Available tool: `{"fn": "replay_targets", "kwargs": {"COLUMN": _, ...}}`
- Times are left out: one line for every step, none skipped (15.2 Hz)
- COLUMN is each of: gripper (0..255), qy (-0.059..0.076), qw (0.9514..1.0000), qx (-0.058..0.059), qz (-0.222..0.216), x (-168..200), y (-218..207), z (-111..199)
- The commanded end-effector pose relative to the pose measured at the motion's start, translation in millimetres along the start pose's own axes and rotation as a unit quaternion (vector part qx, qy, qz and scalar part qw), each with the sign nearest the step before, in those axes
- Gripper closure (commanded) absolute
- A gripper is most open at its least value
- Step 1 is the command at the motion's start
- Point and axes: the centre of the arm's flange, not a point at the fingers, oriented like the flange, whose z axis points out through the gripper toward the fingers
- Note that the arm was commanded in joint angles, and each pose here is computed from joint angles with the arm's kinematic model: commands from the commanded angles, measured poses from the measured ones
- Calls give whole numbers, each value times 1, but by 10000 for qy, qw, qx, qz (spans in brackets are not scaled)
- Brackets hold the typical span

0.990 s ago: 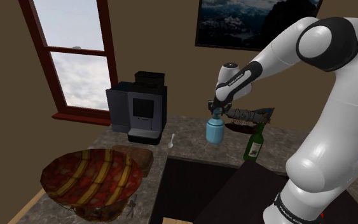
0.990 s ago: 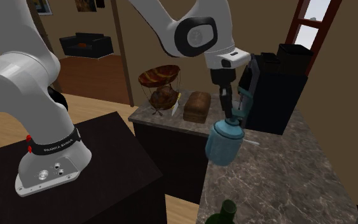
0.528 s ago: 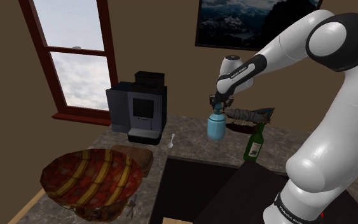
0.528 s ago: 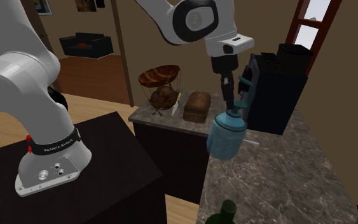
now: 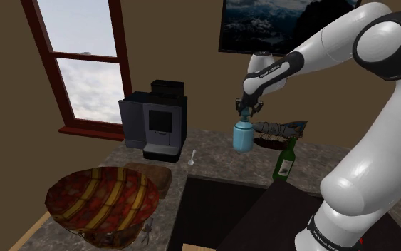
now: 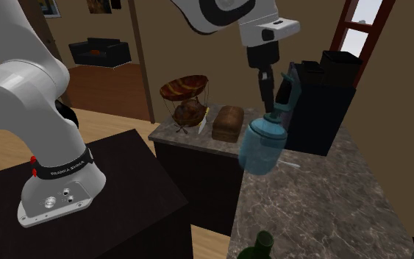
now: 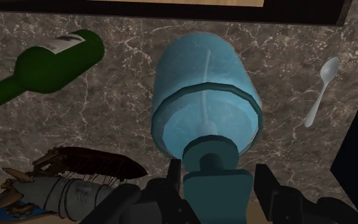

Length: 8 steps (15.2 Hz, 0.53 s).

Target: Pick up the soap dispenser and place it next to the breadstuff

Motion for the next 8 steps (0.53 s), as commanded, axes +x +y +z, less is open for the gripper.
{"fn": "replay_targets", "kwargs": {"gripper": 255, "qy": 3, "qw": 10000, "qx": 2, "qz": 0, "x": 3, "y": 0, "z": -11}}
{"fn": "replay_targets", "kwargs": {"gripper": 255, "qy": 3, "qw": 10000, "qx": 2, "qz": 0, "x": 5, "y": 0, "z": -17}}
{"fn": "replay_targets", "kwargs": {"gripper": 255, "qy": 3, "qw": 10000, "qx": 2, "qz": 0, "x": 7, "y": 0, "z": -22}}
{"fn": "replay_targets", "kwargs": {"gripper": 255, "qy": 3, "qw": 10000, "qx": 2, "qz": 0, "x": 8, "y": 0, "z": -27}}
{"fn": "replay_targets", "kwargs": {"gripper": 255, "qy": 3, "qw": 10000, "qx": 2, "qz": 0, "x": 10, "y": 0, "z": -32}}
{"fn": "replay_targets", "kwargs": {"gripper": 255, "qy": 3, "qw": 10000, "qx": 2, "qz": 0, "x": 11, "y": 0, "z": -37}}
{"fn": "replay_targets", "kwargs": {"gripper": 255, "qy": 3, "qw": 10000, "qx": 2, "qz": 0, "x": 13, "y": 0, "z": -42}}
{"fn": "replay_targets", "kwargs": {"gripper": 255, "qy": 3, "qw": 10000, "qx": 2, "qz": 0, "x": 14, "y": 0, "z": -47}}
